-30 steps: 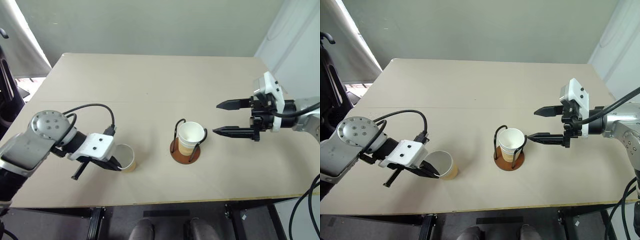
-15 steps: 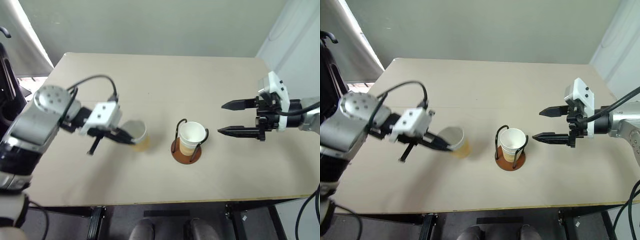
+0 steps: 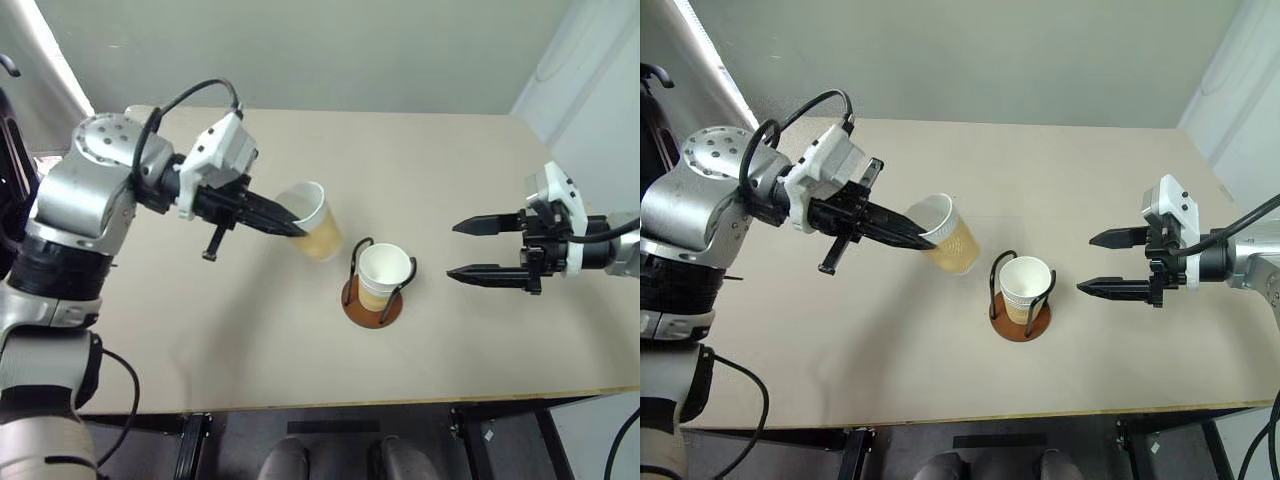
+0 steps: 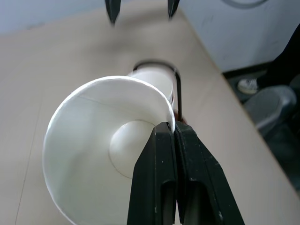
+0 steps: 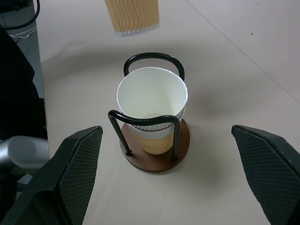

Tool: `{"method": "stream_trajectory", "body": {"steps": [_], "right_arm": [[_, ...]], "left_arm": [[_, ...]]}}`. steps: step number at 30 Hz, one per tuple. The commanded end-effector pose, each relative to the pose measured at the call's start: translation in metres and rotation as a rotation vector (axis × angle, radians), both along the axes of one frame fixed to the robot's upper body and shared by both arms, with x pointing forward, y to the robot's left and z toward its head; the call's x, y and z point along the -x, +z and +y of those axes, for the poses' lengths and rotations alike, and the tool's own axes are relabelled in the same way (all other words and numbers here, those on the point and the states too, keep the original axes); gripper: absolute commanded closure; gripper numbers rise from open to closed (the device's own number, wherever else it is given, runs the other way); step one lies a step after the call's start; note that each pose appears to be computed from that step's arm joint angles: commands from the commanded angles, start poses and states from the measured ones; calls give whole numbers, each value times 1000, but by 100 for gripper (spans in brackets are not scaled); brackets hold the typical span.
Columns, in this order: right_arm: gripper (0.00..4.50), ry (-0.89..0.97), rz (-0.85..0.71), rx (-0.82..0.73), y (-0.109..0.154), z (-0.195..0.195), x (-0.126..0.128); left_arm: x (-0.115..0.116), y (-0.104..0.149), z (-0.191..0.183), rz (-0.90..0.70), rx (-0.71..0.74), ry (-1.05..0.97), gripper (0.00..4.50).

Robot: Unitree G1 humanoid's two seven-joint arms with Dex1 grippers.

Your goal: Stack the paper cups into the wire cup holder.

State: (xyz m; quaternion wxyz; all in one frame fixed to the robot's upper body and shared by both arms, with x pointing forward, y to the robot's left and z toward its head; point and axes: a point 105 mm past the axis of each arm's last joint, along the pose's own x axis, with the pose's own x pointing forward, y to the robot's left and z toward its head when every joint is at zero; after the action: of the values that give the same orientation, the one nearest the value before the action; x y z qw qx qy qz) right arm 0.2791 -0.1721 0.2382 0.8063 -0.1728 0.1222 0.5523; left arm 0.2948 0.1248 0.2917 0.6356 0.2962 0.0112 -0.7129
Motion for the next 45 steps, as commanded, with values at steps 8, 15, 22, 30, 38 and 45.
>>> {"method": "stream_trajectory", "body": {"steps": [8,15,22,30,38,45], "right_arm": [[0,-13,-59,7,12,-4,3],[0,-32,-82,25,10,-14,7],[0,-67,-147,6,28,-22,10],[0,-104,-196,5,52,-29,20],[0,-122,-200,8,54,-30,22],[0,-129,-203,10,56,-30,22]], "left_arm": [[9,26,-33,-40,35,-165,447],[-10,9,-58,-63,-19,-203,447],[-17,-1,-73,-72,-48,-244,447],[-13,-5,-85,-60,-58,-298,447],[-9,-13,-98,-82,-108,-359,447],[-14,-28,-100,-162,-216,-388,447]]}}
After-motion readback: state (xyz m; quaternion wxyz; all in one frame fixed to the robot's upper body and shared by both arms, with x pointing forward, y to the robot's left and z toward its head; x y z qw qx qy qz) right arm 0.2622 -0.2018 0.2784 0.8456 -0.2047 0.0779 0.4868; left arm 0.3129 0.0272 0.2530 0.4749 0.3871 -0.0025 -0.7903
